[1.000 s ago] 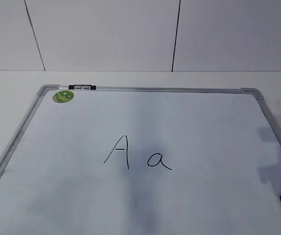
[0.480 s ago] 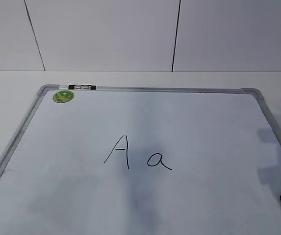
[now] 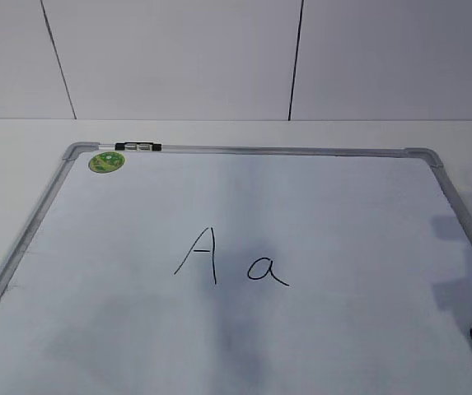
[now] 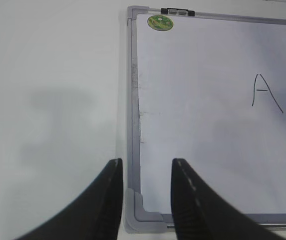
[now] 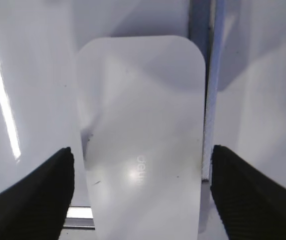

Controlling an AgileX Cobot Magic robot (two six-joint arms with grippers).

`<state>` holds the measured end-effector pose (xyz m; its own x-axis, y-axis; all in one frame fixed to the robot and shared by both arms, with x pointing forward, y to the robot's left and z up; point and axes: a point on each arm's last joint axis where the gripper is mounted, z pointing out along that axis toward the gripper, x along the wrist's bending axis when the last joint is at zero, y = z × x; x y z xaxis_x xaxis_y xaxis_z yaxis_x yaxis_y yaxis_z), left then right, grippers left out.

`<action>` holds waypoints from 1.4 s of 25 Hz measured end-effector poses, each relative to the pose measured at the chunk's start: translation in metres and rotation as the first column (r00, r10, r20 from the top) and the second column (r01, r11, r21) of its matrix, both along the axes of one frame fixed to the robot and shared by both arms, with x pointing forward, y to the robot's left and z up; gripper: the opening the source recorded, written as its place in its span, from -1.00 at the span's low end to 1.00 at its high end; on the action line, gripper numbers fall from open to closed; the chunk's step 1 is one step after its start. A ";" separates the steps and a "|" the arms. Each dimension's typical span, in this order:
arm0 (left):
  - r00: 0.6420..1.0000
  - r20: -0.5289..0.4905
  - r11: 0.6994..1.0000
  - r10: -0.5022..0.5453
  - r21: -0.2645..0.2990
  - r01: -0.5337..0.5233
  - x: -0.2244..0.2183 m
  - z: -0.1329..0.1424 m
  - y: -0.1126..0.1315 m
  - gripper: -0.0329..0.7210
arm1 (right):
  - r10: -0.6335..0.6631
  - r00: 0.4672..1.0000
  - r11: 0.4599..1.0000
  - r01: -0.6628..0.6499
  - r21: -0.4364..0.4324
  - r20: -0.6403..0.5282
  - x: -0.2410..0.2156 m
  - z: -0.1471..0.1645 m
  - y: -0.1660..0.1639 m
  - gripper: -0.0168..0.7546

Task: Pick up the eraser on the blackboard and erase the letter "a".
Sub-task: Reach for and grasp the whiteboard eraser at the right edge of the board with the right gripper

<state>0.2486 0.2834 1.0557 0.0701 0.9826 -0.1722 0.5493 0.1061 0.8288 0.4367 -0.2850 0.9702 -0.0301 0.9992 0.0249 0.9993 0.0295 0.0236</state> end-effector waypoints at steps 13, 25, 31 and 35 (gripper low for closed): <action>1.000 0.000 1.000 0.000 0.000 0.000 0.000 0.000 0.000 -0.26 | -0.007 0.999 1.000 0.007 0.008 -0.041 -0.013 -0.016 0.000 0.74; 1.000 0.000 1.000 0.000 0.000 0.000 0.000 0.000 0.000 -0.26 | -0.015 1.000 1.000 0.015 0.016 0.000 -0.013 -0.021 0.001 0.58; 1.000 0.000 1.000 0.000 0.000 0.000 0.000 0.000 0.000 -0.26 | -0.015 1.000 1.000 0.015 0.016 0.002 -0.013 -0.021 0.001 0.57; 1.000 0.000 1.000 0.000 0.000 0.000 0.000 0.000 0.000 -0.26 | -0.015 1.000 1.000 0.015 0.016 0.002 -0.013 -0.021 0.001 0.51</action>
